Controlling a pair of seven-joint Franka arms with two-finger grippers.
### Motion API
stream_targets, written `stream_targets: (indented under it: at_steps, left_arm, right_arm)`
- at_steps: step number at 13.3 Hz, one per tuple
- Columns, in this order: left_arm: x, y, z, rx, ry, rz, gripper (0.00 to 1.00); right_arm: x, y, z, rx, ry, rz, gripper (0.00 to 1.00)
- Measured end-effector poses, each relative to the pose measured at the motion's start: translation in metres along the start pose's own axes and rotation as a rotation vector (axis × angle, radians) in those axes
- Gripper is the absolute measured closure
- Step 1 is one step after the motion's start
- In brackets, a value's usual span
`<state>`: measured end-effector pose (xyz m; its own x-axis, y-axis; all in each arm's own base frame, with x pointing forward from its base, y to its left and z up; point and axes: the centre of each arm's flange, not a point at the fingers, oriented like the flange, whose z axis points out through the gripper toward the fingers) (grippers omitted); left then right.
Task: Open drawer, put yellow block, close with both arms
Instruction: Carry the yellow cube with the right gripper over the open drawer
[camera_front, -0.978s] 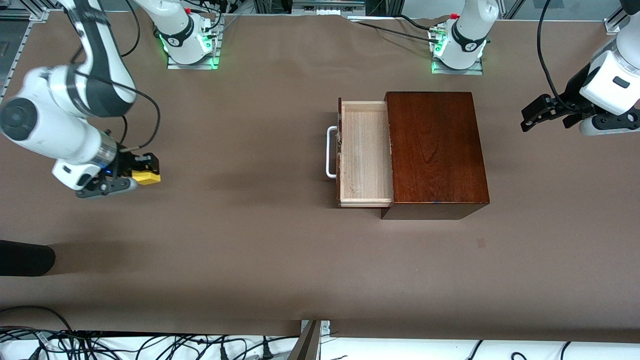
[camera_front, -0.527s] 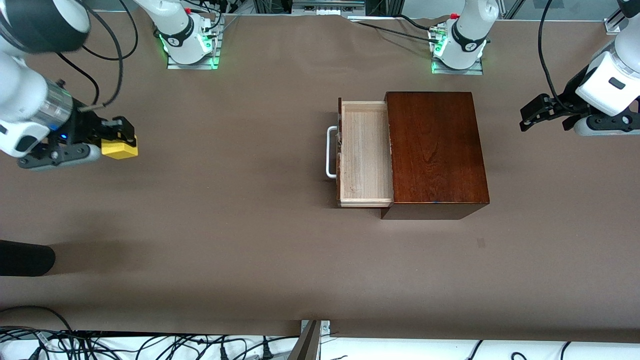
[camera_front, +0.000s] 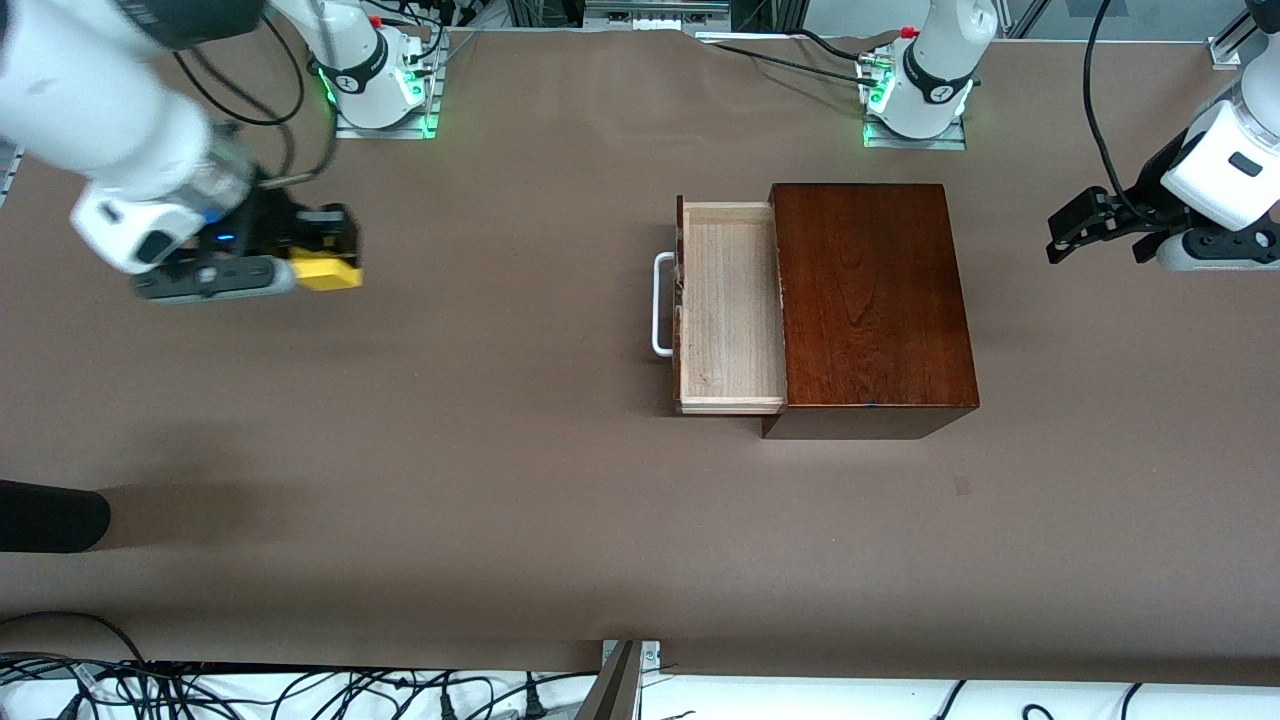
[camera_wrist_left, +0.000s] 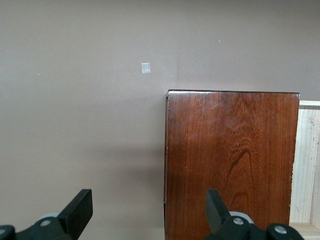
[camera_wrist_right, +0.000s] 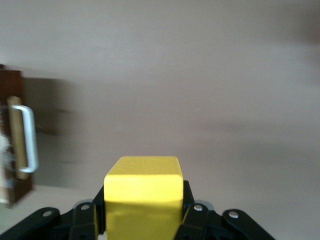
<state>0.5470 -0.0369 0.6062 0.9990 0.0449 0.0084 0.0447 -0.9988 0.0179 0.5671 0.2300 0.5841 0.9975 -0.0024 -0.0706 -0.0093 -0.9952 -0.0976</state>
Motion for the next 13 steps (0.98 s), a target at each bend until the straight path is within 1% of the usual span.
stream_targets:
  at_steps: [3, 6, 9, 11, 13]
  left_arm:
    - [0.001, -0.004, 0.001, 0.000, -0.002, -0.008, 0.00]
    - [0.002, -0.008, 0.002, 0.001, -0.003, -0.015, 0.00]
    - [0.002, -0.008, 0.002, 0.001, -0.003, -0.013, 0.00]
    - [0.002, -0.008, 0.002, 0.001, -0.003, -0.014, 0.00]
    - [0.002, -0.008, 0.003, 0.001, -0.005, -0.014, 0.00]
  right_arm:
    - [-0.015, -0.105, 0.025, 0.077, 0.041, 0.150, 0.44]
    - [-0.028, -0.178, 0.060, 0.154, 0.042, 0.347, 0.44]
    - [-0.044, -0.236, 0.099, 0.179, 0.051, 0.564, 0.44]
    - [-0.054, -0.268, 0.119, 0.192, 0.030, 0.724, 0.44]
    - [-0.057, -0.295, 0.132, 0.207, 0.025, 0.880, 0.44]
